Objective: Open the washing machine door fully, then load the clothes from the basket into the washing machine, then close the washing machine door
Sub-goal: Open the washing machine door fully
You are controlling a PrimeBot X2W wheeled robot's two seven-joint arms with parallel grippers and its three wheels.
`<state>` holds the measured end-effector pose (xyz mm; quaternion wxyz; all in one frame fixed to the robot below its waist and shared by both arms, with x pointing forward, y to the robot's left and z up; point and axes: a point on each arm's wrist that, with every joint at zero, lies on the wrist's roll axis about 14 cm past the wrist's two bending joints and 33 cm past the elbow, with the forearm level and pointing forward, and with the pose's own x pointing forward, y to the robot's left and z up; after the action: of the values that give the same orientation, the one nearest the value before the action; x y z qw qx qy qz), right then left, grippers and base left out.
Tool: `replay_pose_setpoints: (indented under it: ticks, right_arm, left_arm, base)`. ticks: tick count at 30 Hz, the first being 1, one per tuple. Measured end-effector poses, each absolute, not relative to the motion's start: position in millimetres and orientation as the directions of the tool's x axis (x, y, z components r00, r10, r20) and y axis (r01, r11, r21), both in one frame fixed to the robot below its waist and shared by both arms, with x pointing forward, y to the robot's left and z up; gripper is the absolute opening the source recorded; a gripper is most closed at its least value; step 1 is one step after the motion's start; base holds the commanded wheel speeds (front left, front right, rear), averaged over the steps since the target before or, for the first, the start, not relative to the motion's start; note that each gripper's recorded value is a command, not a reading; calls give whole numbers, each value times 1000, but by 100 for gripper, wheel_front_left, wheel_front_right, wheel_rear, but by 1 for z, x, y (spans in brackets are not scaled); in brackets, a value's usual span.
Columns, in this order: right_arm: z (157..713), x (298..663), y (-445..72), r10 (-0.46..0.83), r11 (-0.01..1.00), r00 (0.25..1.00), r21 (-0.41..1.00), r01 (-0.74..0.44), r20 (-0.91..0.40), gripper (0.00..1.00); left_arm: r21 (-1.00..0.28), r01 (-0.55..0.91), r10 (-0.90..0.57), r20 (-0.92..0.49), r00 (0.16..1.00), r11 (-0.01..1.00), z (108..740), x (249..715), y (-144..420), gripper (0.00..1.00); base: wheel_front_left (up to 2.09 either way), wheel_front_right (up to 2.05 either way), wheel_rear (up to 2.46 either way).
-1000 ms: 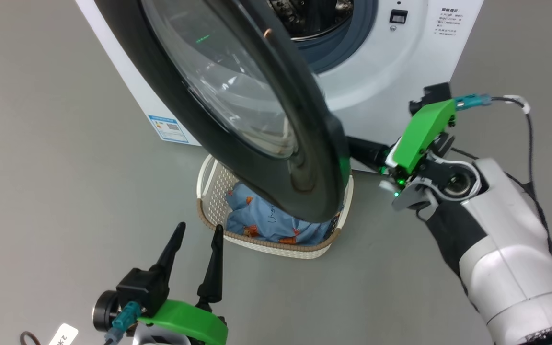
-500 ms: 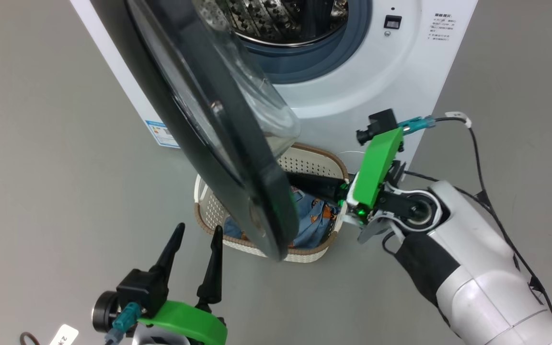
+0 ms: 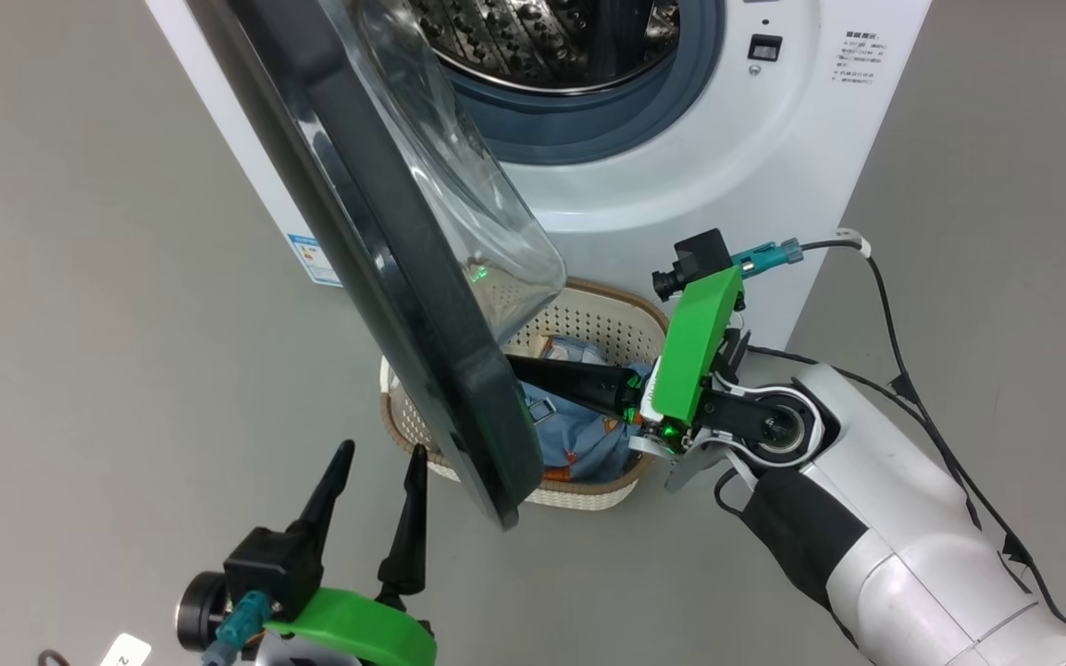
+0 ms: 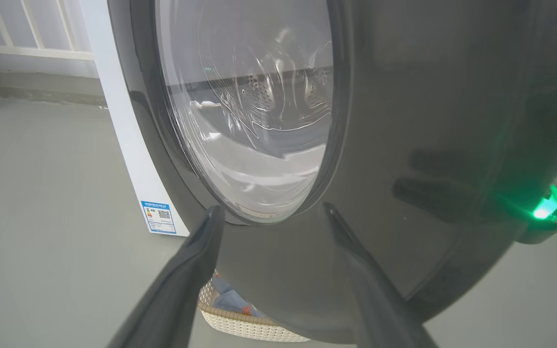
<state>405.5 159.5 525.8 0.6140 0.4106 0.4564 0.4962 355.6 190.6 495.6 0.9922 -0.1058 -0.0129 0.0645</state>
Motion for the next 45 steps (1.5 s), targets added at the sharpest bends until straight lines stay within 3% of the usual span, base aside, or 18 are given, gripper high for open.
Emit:
replay_pose_setpoints:
  ticks: [7, 17, 21, 26, 30, 36, 45]
  right_arm:
    - [528, 405, 160, 982, 177, 113, 953, -246, -153, 0]
    - [527, 424, 116, 925, 260, 345, 925, -276, -158, 0]
    - [518, 428, 81, 869, 372, 457, 861, -347, -192, 0]
    - [523, 429, 35, 765, 503, 628, 738, -449, -140, 0]
    - [520, 422, 9, 701, 587, 705, 647, -487, -107, 0]
    - [517, 420, -58, 540, 759, 842, 444, -476, -20, 0]
    - [511, 406, -129, 358, 901, 934, 258, -350, 17, 0]
  left_arm:
    - [-213, -125, 132, 20, 991, 969, 498, 355, 191, 100]
    - [-208, -129, 140, 39, 989, 970, 502, 341, 195, 100]
    - [-193, -120, 134, 60, 989, 974, 507, 337, 195, 100]
    - [-188, -111, 127, 76, 989, 976, 510, 329, 196, 100]
    - [-192, -107, 124, 79, 989, 975, 509, 325, 195, 100]
    - [-172, -81, 99, 97, 990, 982, 513, 326, 189, 100]
    - [-171, -39, 59, 113, 992, 985, 518, 333, 180, 100]
  base:
    - [0, 0, 0]
    - [0, 0, 0]
    - [0, 0, 0]
    - [0, 0, 0]
    - [0, 0, 0]
    - [0, 0, 0]
    - [0, 0, 0]
